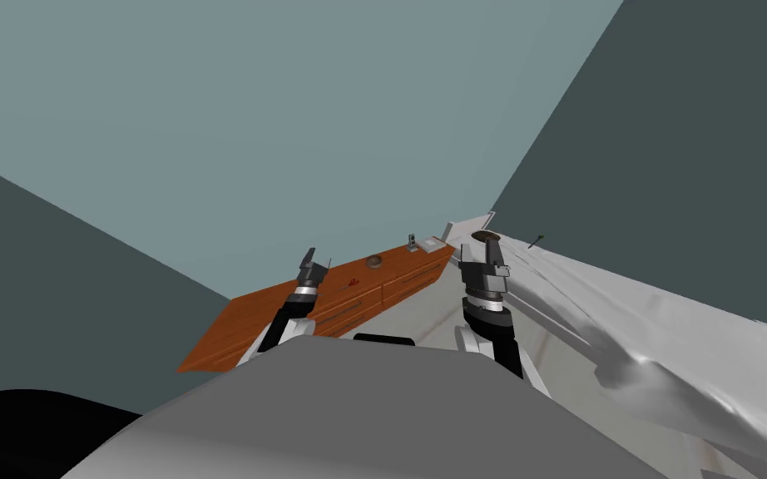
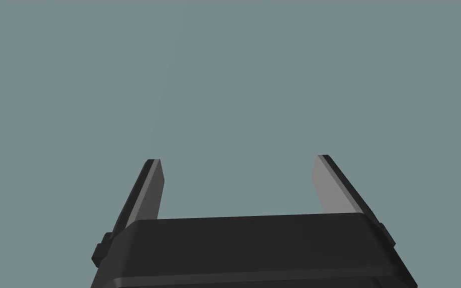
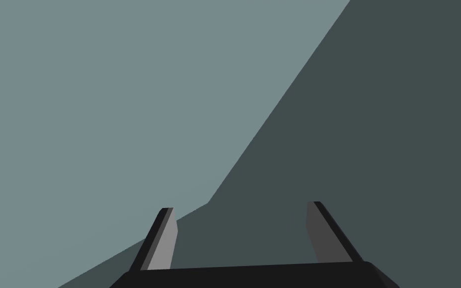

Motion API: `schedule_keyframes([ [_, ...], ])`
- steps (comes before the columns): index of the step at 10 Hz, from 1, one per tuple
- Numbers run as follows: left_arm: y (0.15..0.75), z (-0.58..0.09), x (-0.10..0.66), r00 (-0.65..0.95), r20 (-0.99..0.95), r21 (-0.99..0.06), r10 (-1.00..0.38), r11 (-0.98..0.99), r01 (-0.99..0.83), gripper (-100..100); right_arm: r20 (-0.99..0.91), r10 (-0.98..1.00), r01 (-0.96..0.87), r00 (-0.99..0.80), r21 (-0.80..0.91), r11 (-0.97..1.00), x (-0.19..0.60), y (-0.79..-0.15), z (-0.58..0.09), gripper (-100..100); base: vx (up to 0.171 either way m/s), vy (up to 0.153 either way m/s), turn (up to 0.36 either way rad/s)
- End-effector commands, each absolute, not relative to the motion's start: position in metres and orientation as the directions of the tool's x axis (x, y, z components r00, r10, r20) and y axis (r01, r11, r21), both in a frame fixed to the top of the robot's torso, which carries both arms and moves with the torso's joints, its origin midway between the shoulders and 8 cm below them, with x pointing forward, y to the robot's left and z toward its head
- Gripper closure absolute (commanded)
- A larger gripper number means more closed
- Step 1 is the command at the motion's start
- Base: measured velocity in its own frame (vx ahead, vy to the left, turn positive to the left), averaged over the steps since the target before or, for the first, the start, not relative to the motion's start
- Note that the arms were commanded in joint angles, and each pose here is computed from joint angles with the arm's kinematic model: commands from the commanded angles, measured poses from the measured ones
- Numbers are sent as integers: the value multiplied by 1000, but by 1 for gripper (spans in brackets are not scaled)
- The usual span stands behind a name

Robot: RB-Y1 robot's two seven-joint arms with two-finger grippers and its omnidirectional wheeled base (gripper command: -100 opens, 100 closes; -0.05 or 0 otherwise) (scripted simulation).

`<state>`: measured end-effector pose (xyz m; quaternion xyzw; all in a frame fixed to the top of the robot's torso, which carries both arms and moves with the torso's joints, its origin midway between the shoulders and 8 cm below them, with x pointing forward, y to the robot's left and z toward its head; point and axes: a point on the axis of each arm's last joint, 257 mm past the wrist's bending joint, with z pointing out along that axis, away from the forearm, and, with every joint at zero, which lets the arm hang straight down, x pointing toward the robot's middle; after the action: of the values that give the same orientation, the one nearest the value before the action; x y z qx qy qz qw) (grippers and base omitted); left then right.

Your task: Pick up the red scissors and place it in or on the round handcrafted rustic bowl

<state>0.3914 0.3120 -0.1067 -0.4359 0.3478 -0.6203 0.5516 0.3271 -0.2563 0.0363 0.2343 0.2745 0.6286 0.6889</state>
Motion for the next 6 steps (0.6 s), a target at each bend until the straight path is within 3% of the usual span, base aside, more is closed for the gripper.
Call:
schedule_keyframes([
  [1,315,-123,398,-27,199,-920,-980,-196,340,-100,-84,995,-737,59,668,100,327,-256,36,0,-9,2,-230],
  [2,317,-139,402,-36,222,-928,-974,-222,300,-100,-84,995,-738,59,668,100,327,-256,36,0,-12,5,-374],
  [6,326,-173,408,-39,309,-927,-950,-310,213,-100,-84,995,-737,59,668,100,327,-256,36,0,-8,9,-183],
])
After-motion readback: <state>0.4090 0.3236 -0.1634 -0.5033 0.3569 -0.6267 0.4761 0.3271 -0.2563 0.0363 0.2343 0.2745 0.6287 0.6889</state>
